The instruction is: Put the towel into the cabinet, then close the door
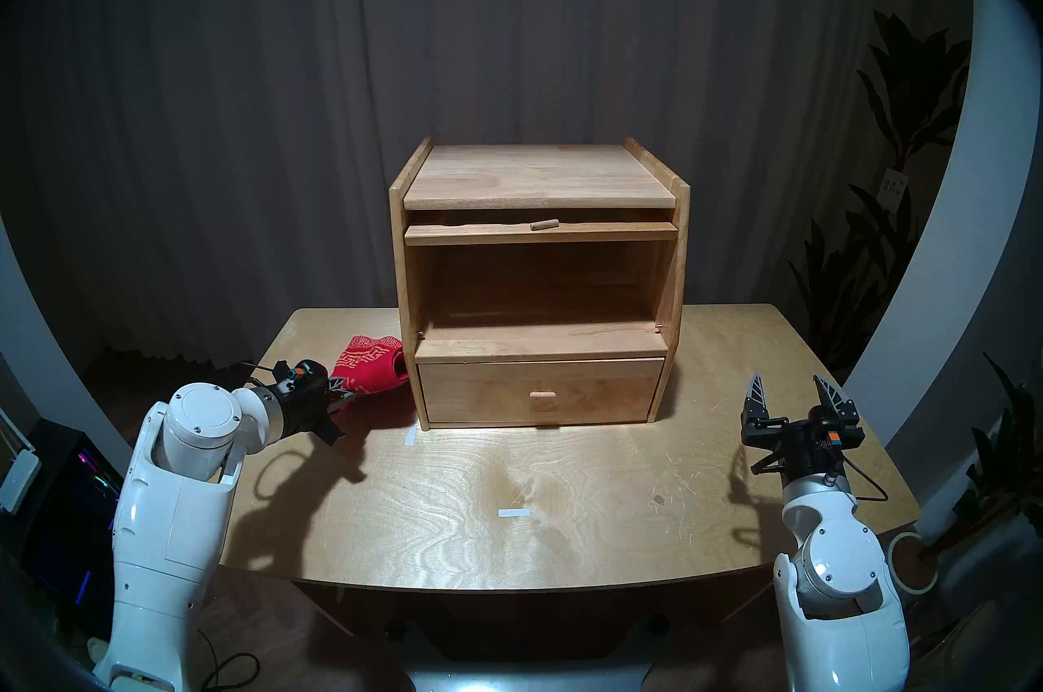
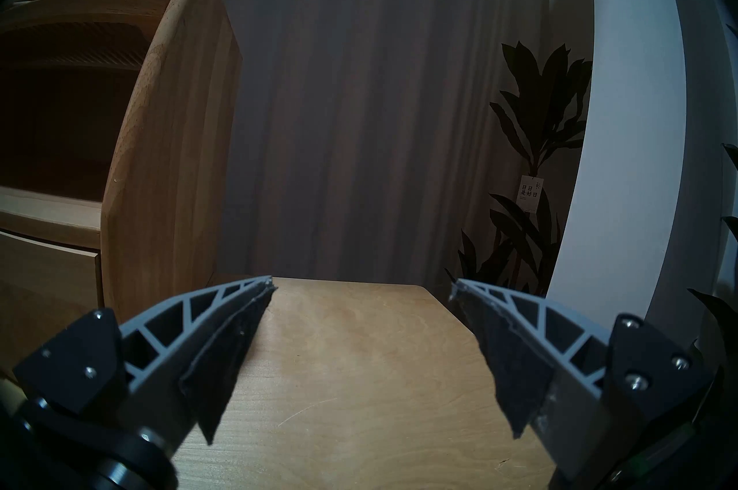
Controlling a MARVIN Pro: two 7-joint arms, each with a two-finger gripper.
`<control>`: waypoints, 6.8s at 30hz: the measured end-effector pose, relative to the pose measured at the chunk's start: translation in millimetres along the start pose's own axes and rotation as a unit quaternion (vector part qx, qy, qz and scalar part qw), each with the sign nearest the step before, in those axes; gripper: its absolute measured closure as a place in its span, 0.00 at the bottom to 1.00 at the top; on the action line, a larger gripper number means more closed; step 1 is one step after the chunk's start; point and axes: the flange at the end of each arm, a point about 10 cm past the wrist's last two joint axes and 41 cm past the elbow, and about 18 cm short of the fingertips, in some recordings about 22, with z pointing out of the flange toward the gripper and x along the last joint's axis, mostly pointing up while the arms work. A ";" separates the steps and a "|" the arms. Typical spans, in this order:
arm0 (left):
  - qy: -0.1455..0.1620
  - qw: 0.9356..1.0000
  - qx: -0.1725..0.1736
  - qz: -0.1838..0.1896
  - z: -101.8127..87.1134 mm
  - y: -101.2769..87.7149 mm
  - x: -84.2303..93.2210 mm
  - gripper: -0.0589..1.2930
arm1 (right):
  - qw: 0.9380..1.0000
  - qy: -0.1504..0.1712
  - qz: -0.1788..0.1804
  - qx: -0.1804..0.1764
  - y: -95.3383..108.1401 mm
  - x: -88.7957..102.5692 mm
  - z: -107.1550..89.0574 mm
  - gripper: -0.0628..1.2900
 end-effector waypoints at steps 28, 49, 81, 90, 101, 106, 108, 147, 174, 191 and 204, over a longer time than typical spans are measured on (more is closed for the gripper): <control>0.314 0.927 -0.129 -0.161 -55.3 69.5 101.7 0.98 | 1.000 -0.008 0.000 -0.001 0.2 -7.6 1.0 0.05; 0.509 0.750 -0.305 -0.293 -85.8 182.9 206.6 0.98 | 1.000 -0.001 0.001 -0.001 0.0 -2.0 2.5 0.05; 0.353 0.910 -0.023 -0.216 58.8 191.2 206.1 0.98 | 1.000 0.002 0.002 -0.001 -0.1 0.9 2.3 0.05; 0.275 0.939 0.046 -0.203 67.3 171.8 225.2 0.98 | 1.000 0.004 0.002 -0.001 -0.1 2.0 2.0 0.05; 0.180 0.933 0.060 -0.306 94.7 176.5 202.2 0.98 | 1.000 0.003 0.001 0.000 0.0 2.8 -0.2 0.05; 0.182 0.920 0.086 -0.336 102.2 172.2 204.3 0.98 | 1.000 0.003 0.001 0.000 0.1 2.7 -0.9 0.05; 0.183 0.917 0.098 -0.340 102.4 170.1 206.4 0.98 | 1.000 0.002 0.001 0.000 0.1 2.6 -1.1 0.05; 0.104 0.955 0.159 -0.226 153.8 156.7 229.5 0.98 | 1.000 0.003 0.000 0.000 0.0 3.3 -1.5 0.05; 0.109 0.951 0.187 -0.219 166.6 135.7 232.9 0.98 | 1.000 0.003 0.000 0.000 0.1 3.5 -1.6 0.05; 0.071 0.963 0.143 -0.219 131.6 158.4 219.2 0.03 | 1.000 0.003 0.000 0.000 0.1 3.6 -1.5 0.05; 0.142 0.949 0.051 -0.279 98.2 191.4 247.9 0.03 | 1.000 0.001 0.000 0.000 0.2 1.5 -1.1 0.05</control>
